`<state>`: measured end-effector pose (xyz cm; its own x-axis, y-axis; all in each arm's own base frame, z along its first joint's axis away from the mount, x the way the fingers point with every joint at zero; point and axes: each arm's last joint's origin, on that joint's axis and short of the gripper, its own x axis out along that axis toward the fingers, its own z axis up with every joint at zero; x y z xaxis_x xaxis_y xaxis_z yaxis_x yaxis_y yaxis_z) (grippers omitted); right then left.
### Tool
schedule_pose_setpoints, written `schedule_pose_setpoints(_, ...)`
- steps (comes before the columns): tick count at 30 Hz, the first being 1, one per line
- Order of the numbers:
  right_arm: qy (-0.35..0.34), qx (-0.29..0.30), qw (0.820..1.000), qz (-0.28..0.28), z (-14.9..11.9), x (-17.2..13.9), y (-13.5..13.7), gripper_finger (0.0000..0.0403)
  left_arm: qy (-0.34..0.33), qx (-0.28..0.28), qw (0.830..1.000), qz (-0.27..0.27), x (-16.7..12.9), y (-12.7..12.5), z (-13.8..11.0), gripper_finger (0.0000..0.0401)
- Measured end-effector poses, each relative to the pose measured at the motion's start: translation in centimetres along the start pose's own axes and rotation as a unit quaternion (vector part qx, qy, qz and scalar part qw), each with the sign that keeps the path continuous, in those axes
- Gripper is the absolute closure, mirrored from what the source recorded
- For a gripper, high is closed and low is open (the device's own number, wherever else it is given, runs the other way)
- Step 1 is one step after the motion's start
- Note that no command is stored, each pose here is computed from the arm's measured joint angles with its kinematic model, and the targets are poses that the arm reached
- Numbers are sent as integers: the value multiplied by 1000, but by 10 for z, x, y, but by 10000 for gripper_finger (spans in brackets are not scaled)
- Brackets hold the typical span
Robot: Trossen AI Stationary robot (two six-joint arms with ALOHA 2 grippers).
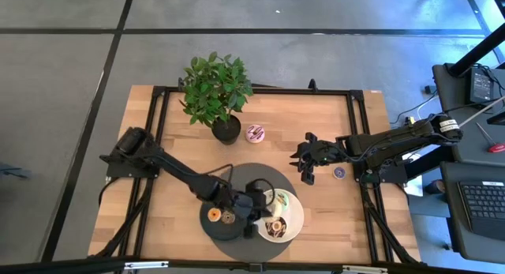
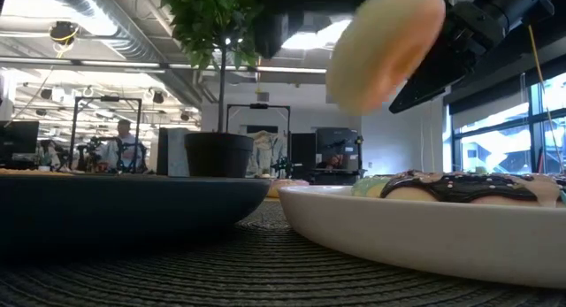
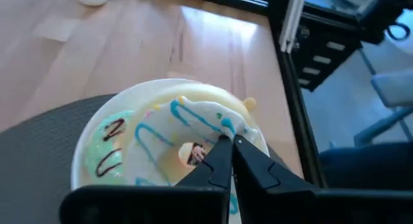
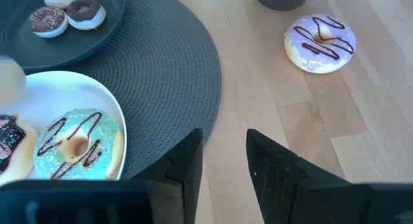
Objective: Pick & Place donuts
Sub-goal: Put the big white donut into the white plate
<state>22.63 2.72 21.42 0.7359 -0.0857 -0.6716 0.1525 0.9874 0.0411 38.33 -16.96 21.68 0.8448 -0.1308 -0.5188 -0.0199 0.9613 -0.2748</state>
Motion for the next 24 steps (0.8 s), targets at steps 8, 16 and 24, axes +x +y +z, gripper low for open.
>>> schedule_pose_setpoints(8,0,1,1000,1,0,0,0,281,-20,-37,999,18,20,-13,-24,399)
schedule_pose_setpoints(16,1,3,1000,1,0,0,0,281,-7,-61,996,57,31,-14,-44,399)
schedule_pose_setpoints(24,2,12,1000,1,0,0,0,281,10,-72,995,73,30,-11,-48,397)
